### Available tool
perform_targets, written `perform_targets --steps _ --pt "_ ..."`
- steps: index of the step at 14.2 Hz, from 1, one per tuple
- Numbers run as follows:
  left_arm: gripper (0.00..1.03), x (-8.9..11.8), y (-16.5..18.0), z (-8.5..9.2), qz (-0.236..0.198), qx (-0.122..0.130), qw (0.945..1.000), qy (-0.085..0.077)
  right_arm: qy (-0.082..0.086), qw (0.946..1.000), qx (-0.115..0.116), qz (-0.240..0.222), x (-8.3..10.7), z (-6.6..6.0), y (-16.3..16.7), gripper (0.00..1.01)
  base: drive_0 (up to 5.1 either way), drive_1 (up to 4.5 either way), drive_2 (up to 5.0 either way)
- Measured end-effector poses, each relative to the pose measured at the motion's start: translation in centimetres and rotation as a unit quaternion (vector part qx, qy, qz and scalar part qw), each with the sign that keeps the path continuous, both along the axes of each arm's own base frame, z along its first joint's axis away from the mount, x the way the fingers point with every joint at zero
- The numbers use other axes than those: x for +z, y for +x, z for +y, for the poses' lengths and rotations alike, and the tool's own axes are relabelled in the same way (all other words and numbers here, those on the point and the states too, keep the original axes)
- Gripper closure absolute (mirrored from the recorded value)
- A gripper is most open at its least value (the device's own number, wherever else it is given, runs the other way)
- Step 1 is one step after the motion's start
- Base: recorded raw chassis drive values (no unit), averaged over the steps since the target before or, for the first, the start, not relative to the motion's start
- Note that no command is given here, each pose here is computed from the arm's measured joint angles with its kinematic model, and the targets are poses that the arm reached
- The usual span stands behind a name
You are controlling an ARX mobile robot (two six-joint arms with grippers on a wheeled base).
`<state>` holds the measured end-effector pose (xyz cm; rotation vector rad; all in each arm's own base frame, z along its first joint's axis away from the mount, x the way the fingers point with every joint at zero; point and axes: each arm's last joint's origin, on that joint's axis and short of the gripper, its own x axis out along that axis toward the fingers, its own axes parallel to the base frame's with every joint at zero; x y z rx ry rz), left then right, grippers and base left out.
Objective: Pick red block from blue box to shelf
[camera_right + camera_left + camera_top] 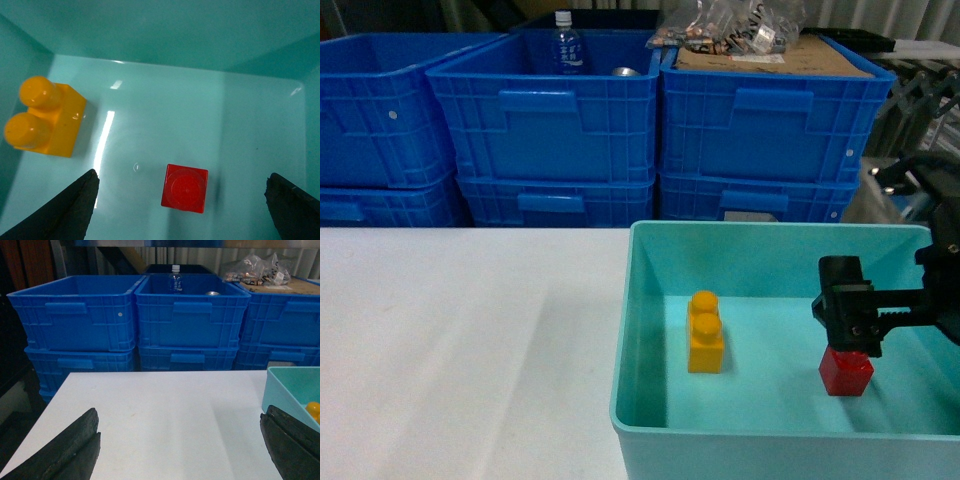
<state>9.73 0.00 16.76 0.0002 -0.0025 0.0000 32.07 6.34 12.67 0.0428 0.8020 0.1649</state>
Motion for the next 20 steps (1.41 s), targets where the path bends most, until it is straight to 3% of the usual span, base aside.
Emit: perform_targets --steps 3,5,7,9,11,12,14,15,16,17,18,19,20 --pt "0.05 0.0 0.0 0.0 0.0 0.0 1.0 0.0 -0.013 0.9988 -0.011 0.046 -2.7 0.9 2.0 0.03 0.0 0.0 0.0" --pt "0.05 0.0 0.0 0.0 0.0 0.0 1.0 0.0 -0.03 0.9975 -0.017 0.061 -4.2 1.5 3.0 0.03 0.0 0.0 0.0" --pt "0.05 0.0 0.0 0.0 0.0 0.0 1.0 0.0 -0.05 0.9951 -0.028 0.08 -5.8 1.7 3.4 0.22 0.0 0.0 0.0" --pt "0.05 0.0 0.0 0.0 0.0 0.0 1.0 0.0 -0.052 0.9945 -0.033 0.086 -6.9 1.8 3.9 0.44 0.0 0.0 0.0" --pt "0.05 0.0 0.0 0.0 0.0 0.0 1.0 0.0 -0.053 0.9946 -0.045 0.078 -6.8 1.8 4.2 0.66 0.0 0.0 0.0" --pt "0.05 0.0 0.0 0.0 0.0 0.0 1.0 0.0 -0.049 0.9954 -0.046 0.068 -6.6 1.7 4.1 0.71 0.0 0.0 0.0" --pt "0.05 0.0 0.0 0.0 0.0 0.0 1.0 0.0 -0.032 0.9972 -0.056 0.038 -4.7 1.0 2.8 0.72 0.0 0.0 0.0" --pt "0.05 0.0 0.0 0.0 0.0 0.0 1.0 0.0 -0.021 0.9979 -0.062 0.004 -2.8 0.4 1.8 0.72 0.0 0.0 0.0" --pt "0.05 0.0 0.0 0.0 0.0 0.0 1.0 0.0 0.002 0.9923 -0.068 -0.103 2.6 -0.6 -2.5 0.72 0.0 0.0 0.0" --pt "0.05 0.0 0.0 0.0 0.0 0.0 1.0 0.0 -0.012 0.9459 -0.069 -0.317 5.8 -1.2 -9.2 0.72 0.0 0.0 0.0" --pt "0.05 0.0 0.0 0.0 0.0 0.001 1.0 0.0 -0.02 0.9276 -0.087 -0.363 4.3 -3.2 -11.8 0.72 0.0 0.0 0.0" --pt "0.05 0.0 0.0 0.0 0.0 0.0 1.0 0.0 -0.016 0.9178 -0.084 -0.388 5.1 -3.7 -12.7 0.72 0.0 0.0 0.0" --pt "0.05 0.0 0.0 0.0 0.0 0.0 1.0 0.0 -0.015 0.9144 -0.083 -0.396 5.4 -4.0 -13.3 0.72 0.0 0.0 0.0"
